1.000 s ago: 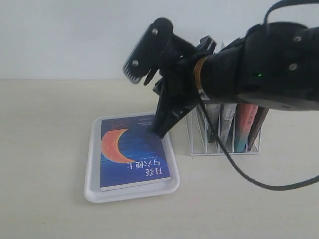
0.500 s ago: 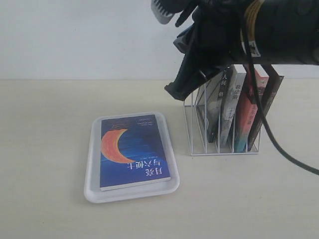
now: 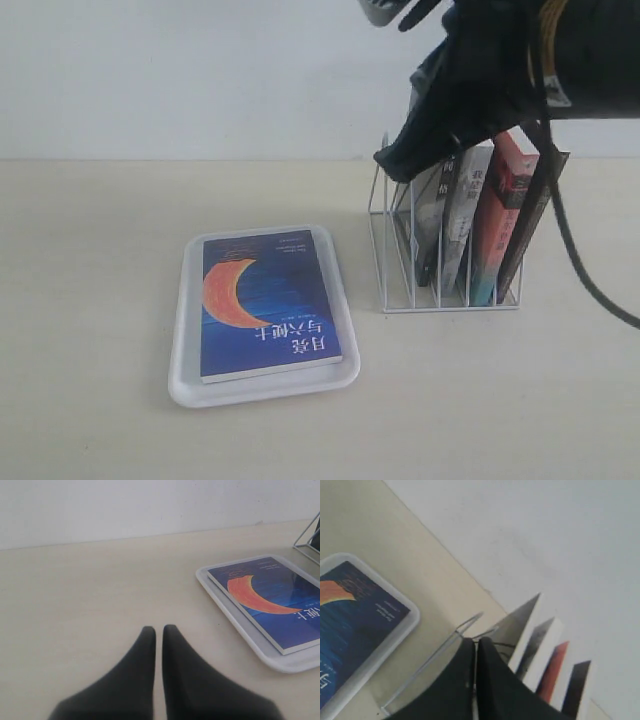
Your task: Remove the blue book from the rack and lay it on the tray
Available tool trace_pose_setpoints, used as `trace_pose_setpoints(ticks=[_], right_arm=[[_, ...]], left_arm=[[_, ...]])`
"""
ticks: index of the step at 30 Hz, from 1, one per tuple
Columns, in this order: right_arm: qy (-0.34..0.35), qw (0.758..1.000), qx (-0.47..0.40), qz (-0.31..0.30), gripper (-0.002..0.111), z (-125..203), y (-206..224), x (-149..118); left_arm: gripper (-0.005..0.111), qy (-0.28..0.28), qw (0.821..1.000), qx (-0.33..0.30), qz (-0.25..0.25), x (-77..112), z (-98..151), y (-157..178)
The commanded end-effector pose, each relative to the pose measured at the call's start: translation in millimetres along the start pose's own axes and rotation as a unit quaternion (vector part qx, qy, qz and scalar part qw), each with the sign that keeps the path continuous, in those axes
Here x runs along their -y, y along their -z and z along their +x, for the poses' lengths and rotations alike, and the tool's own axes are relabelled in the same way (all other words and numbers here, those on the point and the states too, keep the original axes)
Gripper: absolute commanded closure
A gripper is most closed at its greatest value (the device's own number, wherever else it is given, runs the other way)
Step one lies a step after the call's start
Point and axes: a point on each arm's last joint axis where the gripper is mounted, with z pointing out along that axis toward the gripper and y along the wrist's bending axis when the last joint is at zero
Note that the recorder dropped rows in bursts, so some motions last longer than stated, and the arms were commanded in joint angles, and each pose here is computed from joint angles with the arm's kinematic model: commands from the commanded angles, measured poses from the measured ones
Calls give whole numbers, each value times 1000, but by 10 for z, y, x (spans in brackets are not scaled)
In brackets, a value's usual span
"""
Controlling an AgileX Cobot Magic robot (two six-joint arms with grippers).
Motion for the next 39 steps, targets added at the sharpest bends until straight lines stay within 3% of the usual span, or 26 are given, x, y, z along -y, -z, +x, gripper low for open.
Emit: trace_pose_setpoints(ticks=[1, 9, 16, 21, 24, 29, 35, 39], right_arm=[[-44, 995, -8, 93, 107, 9, 210, 265], [-30, 983, 60, 169, 109, -47, 853, 649], [-39, 960, 51, 271, 109, 108, 1194, 1038], [-97, 950, 2, 297, 109, 419, 1169, 1408], [-208, 938, -26, 277, 109, 696, 1029, 1614], [-281, 941, -77, 175, 109, 932, 711, 1556], [-338, 925, -18, 175, 109, 1080, 646, 1395], [-344, 923, -26, 173, 109, 1295, 705, 1160]], left_arm=[[102, 3, 1000, 11, -1, -2, -26, 6], [102, 3, 1000, 11, -1, -2, -26, 6], [102, 3, 1000, 11, -1, -2, -26, 6], [102, 3, 1000, 11, -1, -2, -26, 6], [102, 3, 1000, 11, -1, -2, -26, 6], [102, 3, 1000, 11, -1, -2, -26, 6], [102, 3, 1000, 11, -1, -2, -26, 6], [102, 3, 1000, 11, -1, -2, -26, 6]])
